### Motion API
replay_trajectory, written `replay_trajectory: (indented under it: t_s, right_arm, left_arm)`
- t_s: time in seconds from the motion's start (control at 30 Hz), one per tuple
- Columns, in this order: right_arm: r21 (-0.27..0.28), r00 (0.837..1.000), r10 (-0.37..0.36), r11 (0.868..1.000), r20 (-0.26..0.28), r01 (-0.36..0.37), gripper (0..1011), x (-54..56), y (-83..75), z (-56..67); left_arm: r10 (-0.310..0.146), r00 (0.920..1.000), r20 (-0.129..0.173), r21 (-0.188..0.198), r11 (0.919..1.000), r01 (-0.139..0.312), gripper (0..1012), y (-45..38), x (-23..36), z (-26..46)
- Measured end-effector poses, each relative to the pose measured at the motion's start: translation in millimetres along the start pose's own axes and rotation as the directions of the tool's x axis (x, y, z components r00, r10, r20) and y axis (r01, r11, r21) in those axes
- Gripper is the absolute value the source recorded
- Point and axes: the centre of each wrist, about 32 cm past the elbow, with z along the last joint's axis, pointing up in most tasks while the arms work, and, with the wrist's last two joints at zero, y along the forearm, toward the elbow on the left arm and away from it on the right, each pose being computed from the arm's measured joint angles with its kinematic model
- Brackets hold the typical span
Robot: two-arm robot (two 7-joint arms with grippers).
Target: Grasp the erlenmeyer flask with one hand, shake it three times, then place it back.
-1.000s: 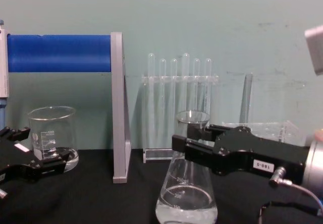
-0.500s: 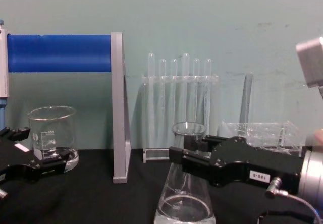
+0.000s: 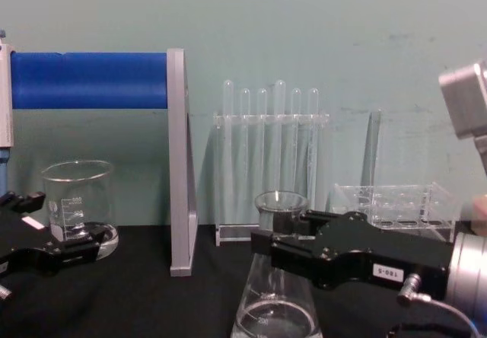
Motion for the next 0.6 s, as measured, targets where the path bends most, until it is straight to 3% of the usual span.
replay_trajectory:
  t_s: [0.6]
  right_arm:
    - [-0.015,1.0,0.003,1.0,-0.002,-0.004,450,-0.5,1.0,-1.4]
  left_arm:
    - [0.0,1.0,0.0,0.0,1.0,0.0,1001,0.0,0.0,0.0]
